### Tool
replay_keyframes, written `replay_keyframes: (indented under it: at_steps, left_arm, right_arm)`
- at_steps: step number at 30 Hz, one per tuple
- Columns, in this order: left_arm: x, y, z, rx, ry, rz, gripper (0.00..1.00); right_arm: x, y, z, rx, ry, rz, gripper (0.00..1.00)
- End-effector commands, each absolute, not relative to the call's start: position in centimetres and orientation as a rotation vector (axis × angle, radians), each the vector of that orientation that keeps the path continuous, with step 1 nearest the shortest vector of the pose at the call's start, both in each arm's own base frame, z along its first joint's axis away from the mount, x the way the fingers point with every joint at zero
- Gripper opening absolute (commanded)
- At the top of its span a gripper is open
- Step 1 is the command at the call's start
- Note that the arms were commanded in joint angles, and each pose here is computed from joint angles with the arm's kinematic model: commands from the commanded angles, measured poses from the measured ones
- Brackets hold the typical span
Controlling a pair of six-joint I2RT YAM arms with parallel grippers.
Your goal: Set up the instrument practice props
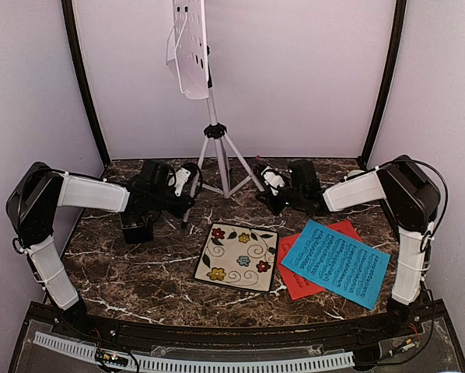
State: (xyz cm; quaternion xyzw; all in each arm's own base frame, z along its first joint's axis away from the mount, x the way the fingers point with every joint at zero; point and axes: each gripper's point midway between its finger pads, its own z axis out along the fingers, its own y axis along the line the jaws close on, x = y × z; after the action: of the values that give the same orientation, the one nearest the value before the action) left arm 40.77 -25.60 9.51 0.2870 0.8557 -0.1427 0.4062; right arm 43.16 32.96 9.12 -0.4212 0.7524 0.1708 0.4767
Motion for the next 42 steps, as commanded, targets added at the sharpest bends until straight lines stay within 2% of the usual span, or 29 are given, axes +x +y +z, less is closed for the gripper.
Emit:
replay_keyframes:
  at_steps: [1, 3, 10, 16, 20, 32, 42]
  left_arm:
    - [38.9, -25.6, 9.4, 0.759, 2.183, -0.341, 0.00]
    - [38.7, -26.1, 9.2, 0.764, 2.186, -0.351, 0.00]
    - [37.6, -28.0, 8.5, 0.780, 2.208, -0.408, 0.00]
    - [37.0, -27.8, 8.1, 0.744, 2.246, -0.417, 0.00]
    - [35.7, -28.5, 7.6, 0.727, 2.279, -0.415, 0.00]
    - [34.1, -29.8, 6.4, 0.611, 2.365, -0.447, 0.02]
    - [32.5, -31.6, 6.7, 0.686, 2.344, -0.539, 0.08]
  right_arm:
    - [40.0, 26.0, -0.4, -0.825, 2.342, 0.235, 0.15]
    - [39.4, 26.0, -1.0, -0.817, 2.356, 0.217, 0.18]
    - [38.5, 26.6, 0.1, -0.791, 2.333, 0.241, 0.48]
    - [39.1, 27.1, 4.1, -0.753, 2.251, 0.274, 0.53]
    - [39.3, 27.9, 6.8, -0.736, 2.187, 0.332, 0.62]
    - [40.2, 29.8, 14.0, -0.677, 2.034, 0.464, 0.71]
    - [41.8, 31.8, 16.9, -0.688, 1.983, 0.495, 0.68]
